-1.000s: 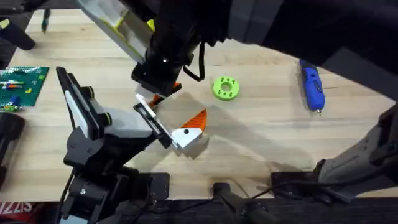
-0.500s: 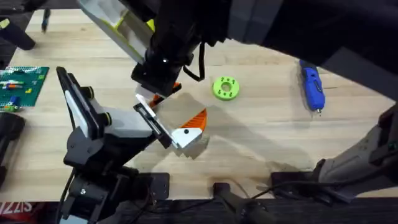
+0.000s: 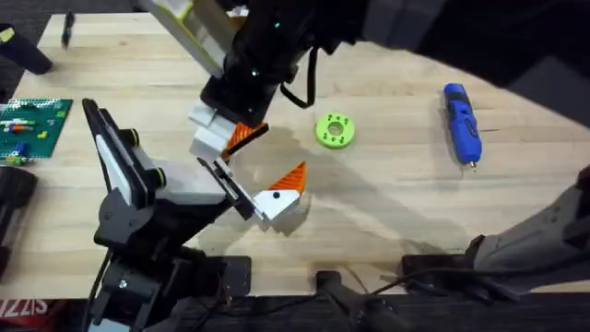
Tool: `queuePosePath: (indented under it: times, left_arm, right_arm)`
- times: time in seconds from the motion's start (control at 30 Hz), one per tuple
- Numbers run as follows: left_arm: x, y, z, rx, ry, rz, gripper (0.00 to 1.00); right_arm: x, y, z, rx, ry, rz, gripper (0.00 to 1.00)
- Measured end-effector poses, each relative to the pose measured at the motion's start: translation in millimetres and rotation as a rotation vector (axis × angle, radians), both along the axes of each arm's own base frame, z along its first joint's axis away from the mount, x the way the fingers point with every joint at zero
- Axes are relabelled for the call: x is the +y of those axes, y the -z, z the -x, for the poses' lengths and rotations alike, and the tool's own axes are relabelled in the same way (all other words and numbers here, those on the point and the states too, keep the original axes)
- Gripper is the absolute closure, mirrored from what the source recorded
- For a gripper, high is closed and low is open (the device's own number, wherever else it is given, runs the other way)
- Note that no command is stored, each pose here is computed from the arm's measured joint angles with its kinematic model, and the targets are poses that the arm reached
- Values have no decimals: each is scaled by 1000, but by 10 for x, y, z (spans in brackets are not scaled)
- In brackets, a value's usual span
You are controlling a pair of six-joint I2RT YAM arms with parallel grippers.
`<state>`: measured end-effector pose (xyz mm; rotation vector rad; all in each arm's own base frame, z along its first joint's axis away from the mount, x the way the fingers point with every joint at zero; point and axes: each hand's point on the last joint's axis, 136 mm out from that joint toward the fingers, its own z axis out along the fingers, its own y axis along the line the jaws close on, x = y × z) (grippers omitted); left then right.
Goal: Pick up the gripper from the table and insert it into the empty holder that is missing its gripper. Then pick up a screw, insert it into the mounting hole, and use the screwdriver to tighten it. Finally, clean up the table by picking up the vegetable and placing it into the bucket.
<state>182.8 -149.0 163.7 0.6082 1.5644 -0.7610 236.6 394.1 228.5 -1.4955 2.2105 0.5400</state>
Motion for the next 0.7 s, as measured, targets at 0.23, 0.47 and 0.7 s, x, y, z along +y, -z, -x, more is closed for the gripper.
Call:
queuePosePath:
  times: [0.23, 0.47, 0.7]
  left_arm:
    - [0, 1, 0, -2, 0, -2, 14]
    - [0, -1, 1, -3, 0, -2, 14]
    - [0, -1, 0, -4, 1, -3, 14]
  right_arm:
    - [-154, -267, -92, -13, 53, -58, 8]
    - [-534, -554, -311, -42, 152, -96, 8]
    - [-978, -648, -337, 14, 161, -94, 8]
